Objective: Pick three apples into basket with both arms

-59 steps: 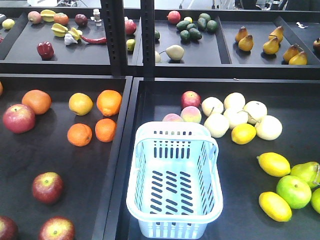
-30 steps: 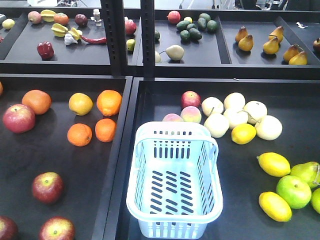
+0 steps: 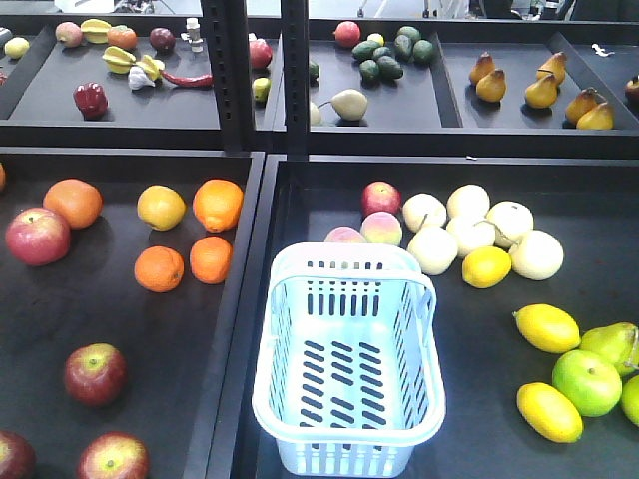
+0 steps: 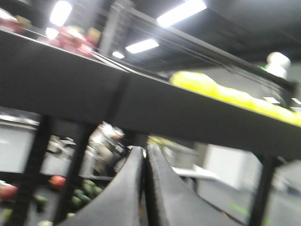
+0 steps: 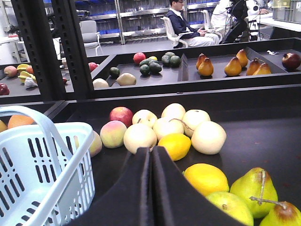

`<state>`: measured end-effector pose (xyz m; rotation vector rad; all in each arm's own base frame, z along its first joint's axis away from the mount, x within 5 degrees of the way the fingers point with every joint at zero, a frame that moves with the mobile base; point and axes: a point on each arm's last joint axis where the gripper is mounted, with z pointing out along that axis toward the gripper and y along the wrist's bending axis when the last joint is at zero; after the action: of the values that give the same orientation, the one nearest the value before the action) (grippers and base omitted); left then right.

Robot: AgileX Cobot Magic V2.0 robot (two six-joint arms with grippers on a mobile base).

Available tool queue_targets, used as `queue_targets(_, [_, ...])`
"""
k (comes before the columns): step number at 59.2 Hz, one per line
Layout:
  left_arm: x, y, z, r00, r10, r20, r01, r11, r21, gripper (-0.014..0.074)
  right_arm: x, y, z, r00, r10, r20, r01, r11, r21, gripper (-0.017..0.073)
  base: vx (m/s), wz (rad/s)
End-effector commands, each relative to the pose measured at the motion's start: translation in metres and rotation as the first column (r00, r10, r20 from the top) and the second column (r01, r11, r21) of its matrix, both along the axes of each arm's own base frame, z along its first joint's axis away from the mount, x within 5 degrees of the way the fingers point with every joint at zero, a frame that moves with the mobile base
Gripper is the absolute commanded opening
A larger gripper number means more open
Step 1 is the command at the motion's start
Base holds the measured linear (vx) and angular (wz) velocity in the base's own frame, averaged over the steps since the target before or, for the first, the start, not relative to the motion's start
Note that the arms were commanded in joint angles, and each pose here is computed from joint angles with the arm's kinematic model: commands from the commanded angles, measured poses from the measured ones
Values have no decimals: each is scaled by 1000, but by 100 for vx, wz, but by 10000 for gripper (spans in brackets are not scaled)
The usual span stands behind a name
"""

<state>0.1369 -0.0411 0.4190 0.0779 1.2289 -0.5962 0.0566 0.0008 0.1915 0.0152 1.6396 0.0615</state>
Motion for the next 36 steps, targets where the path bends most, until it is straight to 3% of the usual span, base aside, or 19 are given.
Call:
queue_targets(1, [16, -21, 11, 982, -191, -12, 191, 981, 43, -6, 0, 1, 3, 997, 14, 74, -13, 1000, -5, -6, 0, 0])
queue_targets(6, [33, -34, 10, 952, -296, -82, 303, 947, 103, -4, 0, 1, 3, 997, 14, 74, -13, 1000, -5, -6, 0, 0])
queue_targets(12, [49, -44, 9, 918, -366, -150, 389, 906, 169, 12, 0, 1, 3, 997, 14, 74, -13, 1000, -5, -6, 0, 0])
queue_targets(19, [67, -49, 12, 902, -390, -183, 422, 887, 190, 62, 0, 1, 3, 997, 14, 74, -13, 1000, -5, -6, 0, 0])
queue_targets(29, [88, -55, 13, 891, -405, -207, 448, 858, 249, 224, 0, 1, 3, 997, 14, 74, -13, 1000, -5, -6, 0, 0])
queue_targets(33, [94, -59, 11, 876, -428, -223, 478, 832, 283, 307, 0, 1, 3, 997, 14, 74, -13, 1000, -5, -6, 0, 0])
queue_targets(36, [100, -62, 6, 859, -447, -249, 508, 798, 323, 360, 0, 1, 3, 997, 14, 74, -13, 1000, -5, -6, 0, 0])
